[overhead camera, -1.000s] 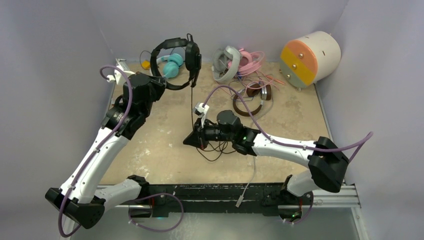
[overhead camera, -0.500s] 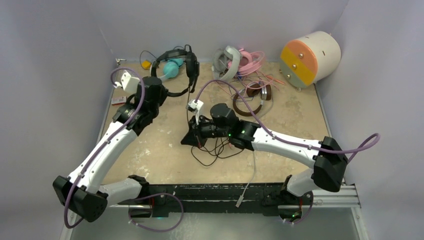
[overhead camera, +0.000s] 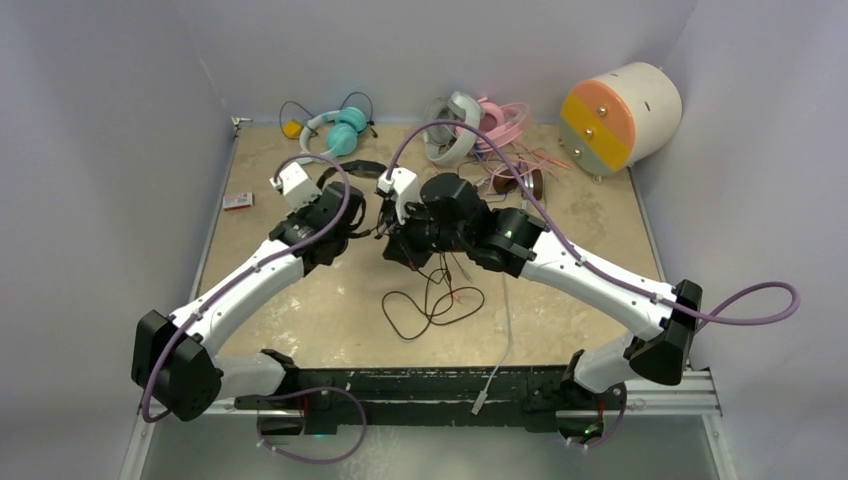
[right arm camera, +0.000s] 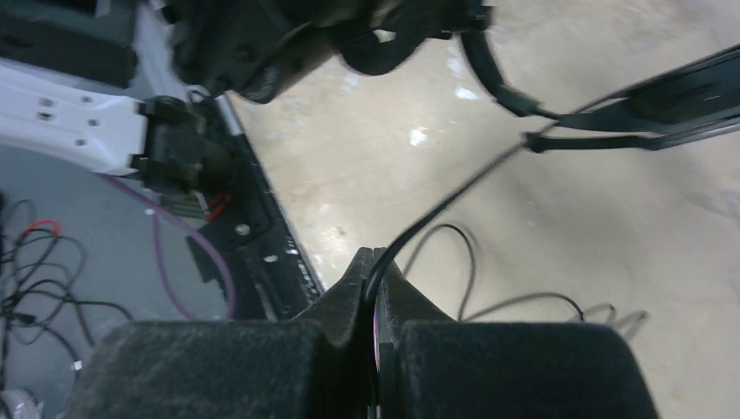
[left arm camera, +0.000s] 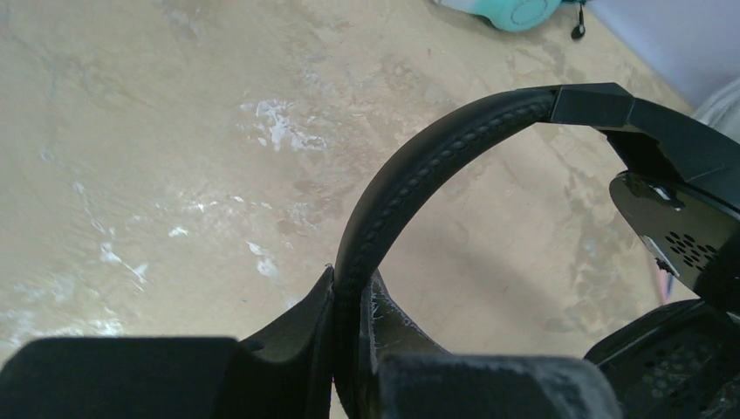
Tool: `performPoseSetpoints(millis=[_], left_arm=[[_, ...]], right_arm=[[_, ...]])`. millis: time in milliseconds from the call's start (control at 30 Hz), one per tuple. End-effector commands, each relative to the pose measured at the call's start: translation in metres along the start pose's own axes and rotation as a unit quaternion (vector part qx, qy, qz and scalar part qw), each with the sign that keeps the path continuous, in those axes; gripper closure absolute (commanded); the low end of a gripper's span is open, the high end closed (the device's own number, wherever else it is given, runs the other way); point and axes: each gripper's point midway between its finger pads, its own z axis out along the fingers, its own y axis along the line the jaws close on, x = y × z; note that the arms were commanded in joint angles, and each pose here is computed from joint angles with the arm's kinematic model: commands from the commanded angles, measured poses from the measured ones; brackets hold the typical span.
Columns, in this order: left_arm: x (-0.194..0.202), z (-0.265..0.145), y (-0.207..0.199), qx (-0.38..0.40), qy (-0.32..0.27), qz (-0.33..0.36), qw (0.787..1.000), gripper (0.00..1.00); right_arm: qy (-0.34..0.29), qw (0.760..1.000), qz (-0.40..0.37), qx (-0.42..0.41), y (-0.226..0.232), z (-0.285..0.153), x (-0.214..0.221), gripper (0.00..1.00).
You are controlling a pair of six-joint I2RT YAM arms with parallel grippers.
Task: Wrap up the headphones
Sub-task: Wrap the headphones cable around the headphones.
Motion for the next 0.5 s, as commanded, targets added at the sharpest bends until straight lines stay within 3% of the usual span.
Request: performPoseSetpoints(millis=[0,167,467], left_arm=[[-0.024,-0.018,-0.027,0.070,-0.068,0.086,0.992,1.00],[-0.001,-0.039,-0.041,0.139,-0.032,0.190,0.971,1.00],[0.028,-0.063,-0.036,0.202,0.046,0.310,0.928,1.00]], right_arm=[[0.007,0.995,-0.047,0.083,-0.030,-0.025,-0.009,1.00],[-0.016,0.989,-0.051,0.134,-0.068,-0.036,-0.027,1.00],[-0.016,0.976,-0.041,0.212,-0.131,-0.045,-0.036,1.00]])
